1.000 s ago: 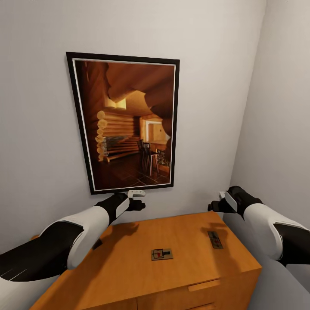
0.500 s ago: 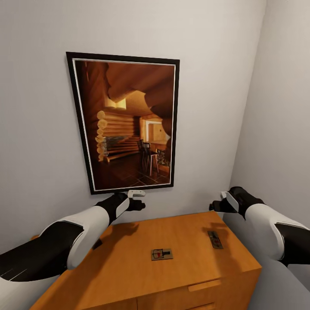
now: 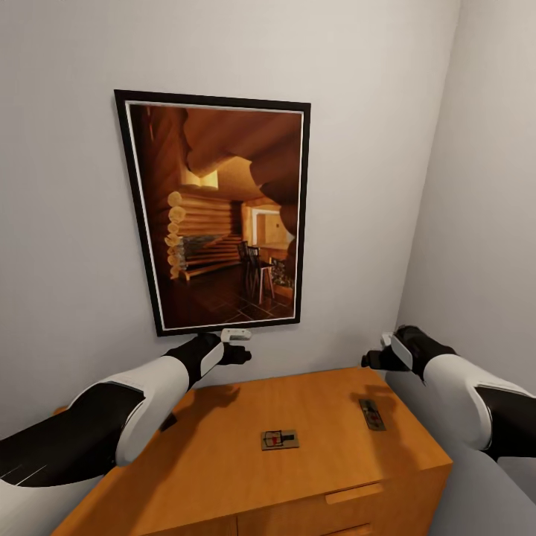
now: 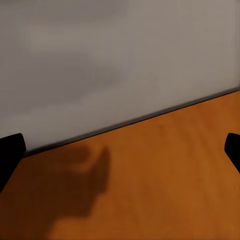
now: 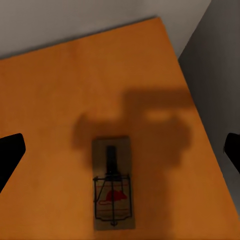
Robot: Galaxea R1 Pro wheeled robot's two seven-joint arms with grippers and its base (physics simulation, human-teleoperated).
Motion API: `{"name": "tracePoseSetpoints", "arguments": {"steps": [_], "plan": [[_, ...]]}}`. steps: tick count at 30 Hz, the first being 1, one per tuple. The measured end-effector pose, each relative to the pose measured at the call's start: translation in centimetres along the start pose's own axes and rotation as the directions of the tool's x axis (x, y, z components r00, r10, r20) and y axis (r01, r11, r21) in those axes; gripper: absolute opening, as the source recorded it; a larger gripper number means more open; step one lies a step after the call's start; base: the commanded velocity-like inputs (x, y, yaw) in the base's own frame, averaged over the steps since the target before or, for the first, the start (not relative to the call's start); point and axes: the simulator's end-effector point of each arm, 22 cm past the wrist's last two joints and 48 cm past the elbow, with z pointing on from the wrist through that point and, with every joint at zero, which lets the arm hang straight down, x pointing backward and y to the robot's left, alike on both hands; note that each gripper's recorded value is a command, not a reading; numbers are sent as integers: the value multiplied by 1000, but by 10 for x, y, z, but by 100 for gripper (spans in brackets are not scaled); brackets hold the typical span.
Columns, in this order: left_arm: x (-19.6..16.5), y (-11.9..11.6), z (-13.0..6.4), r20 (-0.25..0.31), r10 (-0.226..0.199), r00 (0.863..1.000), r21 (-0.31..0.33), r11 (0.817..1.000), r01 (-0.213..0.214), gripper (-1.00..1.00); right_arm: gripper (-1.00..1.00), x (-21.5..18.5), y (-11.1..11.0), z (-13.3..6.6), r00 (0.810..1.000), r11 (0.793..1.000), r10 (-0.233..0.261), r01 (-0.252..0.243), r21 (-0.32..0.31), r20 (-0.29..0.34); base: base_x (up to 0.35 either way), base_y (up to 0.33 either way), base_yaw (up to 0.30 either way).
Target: Take the four mousetraps from the cabinet in the bathroom and place them on the bathroom floor. Make sure all four end up on the same floor surface, and ensure that at least two of them are either under or directly next to the same bathroom sink.
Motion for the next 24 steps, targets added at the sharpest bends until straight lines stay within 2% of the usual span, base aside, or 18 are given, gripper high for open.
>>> {"name": "tracePoseSetpoints", "arguments": {"steps": [10, 24], "plan": [[0, 0, 0, 0, -1, 1000, 0, 1000, 1, 100, 100, 19, 7, 13, 1000, 1000, -9, 9, -13, -7, 0, 0, 0], [0, 0, 0, 1, -1, 1000, 1, 1000, 1, 100, 100, 25, 6, 17, 1000, 1000, -10, 10, -14, -8, 0, 0, 0]]}}
